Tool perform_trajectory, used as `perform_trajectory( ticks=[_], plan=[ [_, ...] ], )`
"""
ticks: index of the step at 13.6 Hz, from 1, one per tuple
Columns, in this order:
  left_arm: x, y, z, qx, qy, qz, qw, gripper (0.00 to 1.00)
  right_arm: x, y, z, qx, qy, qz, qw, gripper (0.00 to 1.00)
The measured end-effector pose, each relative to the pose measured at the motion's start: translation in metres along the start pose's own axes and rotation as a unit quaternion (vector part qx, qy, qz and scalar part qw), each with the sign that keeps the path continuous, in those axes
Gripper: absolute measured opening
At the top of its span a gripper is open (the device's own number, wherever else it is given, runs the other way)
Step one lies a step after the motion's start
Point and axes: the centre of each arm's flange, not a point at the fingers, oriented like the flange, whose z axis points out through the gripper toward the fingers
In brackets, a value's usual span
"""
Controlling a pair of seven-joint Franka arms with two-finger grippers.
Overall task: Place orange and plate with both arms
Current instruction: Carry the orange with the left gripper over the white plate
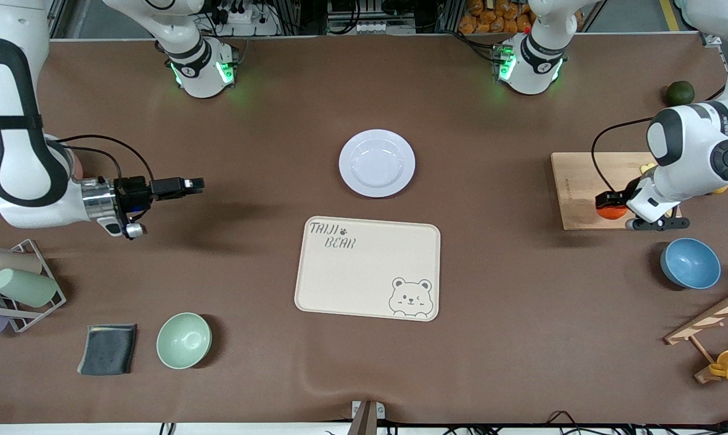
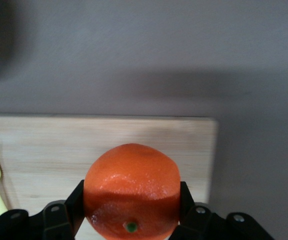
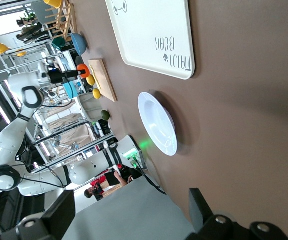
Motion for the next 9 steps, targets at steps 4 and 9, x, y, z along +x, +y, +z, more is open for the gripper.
perform_trajectory(
  ticks=[4, 9],
  plan=[
    [0.022, 0.113, -0.100, -0.028, -0.003, 0.014, 1.000, 0.74, 0.000, 0.013, 0.009, 0.018, 0.014, -0.023, 0.999, 1.00],
    [0.005, 0.283, -0.120, -0.038, 0.001, 0.042, 0.998, 0.74, 0.002, 0.030, 0.047, 0.018, 0.034, -0.056, 0.998, 1.00]
  ],
)
